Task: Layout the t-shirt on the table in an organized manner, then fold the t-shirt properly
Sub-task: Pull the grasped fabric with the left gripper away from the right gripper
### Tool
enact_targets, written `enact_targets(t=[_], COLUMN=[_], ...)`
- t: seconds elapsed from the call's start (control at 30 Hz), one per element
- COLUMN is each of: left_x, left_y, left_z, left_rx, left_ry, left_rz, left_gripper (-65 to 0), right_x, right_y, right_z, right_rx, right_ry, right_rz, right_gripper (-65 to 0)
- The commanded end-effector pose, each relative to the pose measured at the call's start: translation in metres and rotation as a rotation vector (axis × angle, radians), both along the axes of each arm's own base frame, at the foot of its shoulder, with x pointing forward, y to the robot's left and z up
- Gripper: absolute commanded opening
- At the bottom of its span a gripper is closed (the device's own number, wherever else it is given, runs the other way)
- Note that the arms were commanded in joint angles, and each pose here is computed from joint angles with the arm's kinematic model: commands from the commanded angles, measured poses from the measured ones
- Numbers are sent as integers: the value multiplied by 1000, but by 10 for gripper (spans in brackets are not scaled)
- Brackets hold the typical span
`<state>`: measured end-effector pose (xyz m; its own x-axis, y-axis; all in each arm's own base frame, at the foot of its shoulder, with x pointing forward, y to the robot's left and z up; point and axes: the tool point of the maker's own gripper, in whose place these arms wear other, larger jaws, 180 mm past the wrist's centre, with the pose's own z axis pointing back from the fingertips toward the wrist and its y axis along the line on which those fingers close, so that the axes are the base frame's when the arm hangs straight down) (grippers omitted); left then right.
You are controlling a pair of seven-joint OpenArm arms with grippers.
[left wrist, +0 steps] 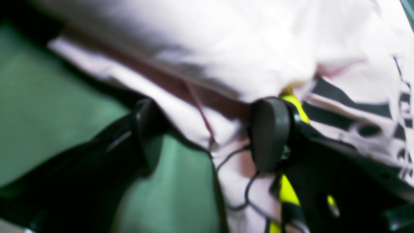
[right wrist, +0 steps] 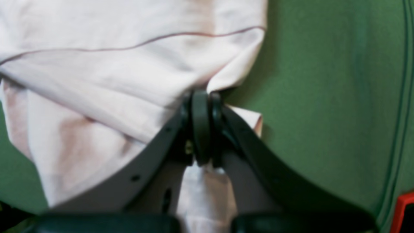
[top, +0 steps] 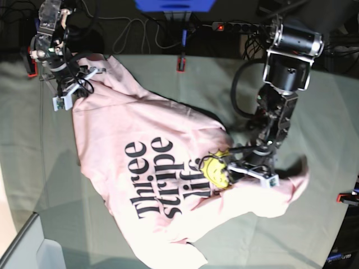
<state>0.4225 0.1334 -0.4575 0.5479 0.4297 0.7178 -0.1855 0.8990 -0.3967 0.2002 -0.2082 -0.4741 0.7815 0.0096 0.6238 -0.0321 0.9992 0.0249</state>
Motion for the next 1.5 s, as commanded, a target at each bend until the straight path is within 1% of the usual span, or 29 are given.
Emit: enact_targets(t=[0.0, 0.07, 0.13, 0.2, 0.37, 0.47, 0.53, 0.63, 0.77, 0.83, 0.97, 1.0, 1.1, 1.37, 1.47], left_x=[10, 17, 16, 3, -25, -33, -32, -30, -13, -15, -8, -7, -9, -10, -17], left_y=[-9, -11, -9, -6, 21, 34, 42, 43, 39, 41, 46, 46, 48, 48, 48], left_z=[11, 18, 19, 6, -4, -5, -3, -2, 12, 4, -2, -5, -10, -9, -16], left_rx=[-14, -15, -22, -23, -7, -8, -10, -12, -20, -21, -18, -20, -23, -26, -28], left_ry=[-21, -38, -41, -12, 0, -4, -8, -12, -45, -22, 9, 18, 33, 34, 53], left_rz=[-24, -27, -21, -13, 26, 63, 86, 89, 89, 97, 110, 114, 122, 124, 125], left_gripper=[-246, -246, -246, -246, -242, -243, -244, -244, -246, -247, -248, -257, -349, -650, -643], right_x=[2, 4, 5, 5, 8, 15, 16, 16, 16, 16, 16, 16, 16, 16, 17], right_y=[-3, -3, -5, -5, -6, -5, -3, -2, -2, -4, -6, -6, -10, -10, -10], right_z=[3, 4, 5, 5, 7, 10, 10, 10, 10, 10, 10, 11, 11, 11, 12], right_rx=[-9, -9, -12, -13, -15, -13, -11, -9, -9, -12, -16, -16, -26, -27, -27], right_ry=[-9, -13, -15, -15, -22, -36, -38, -38, -39, -38, -39, -41, -39, -38, -41], right_rz=[1, 1, 2, 2, 3, 2, 4, 5, 5, 6, 4, 4, 7, 8, 10], right_gripper=[-650, -650, -650, -650, -650, -650, -650, -650, -650, -650, -650, -650, -650, -650, -650])
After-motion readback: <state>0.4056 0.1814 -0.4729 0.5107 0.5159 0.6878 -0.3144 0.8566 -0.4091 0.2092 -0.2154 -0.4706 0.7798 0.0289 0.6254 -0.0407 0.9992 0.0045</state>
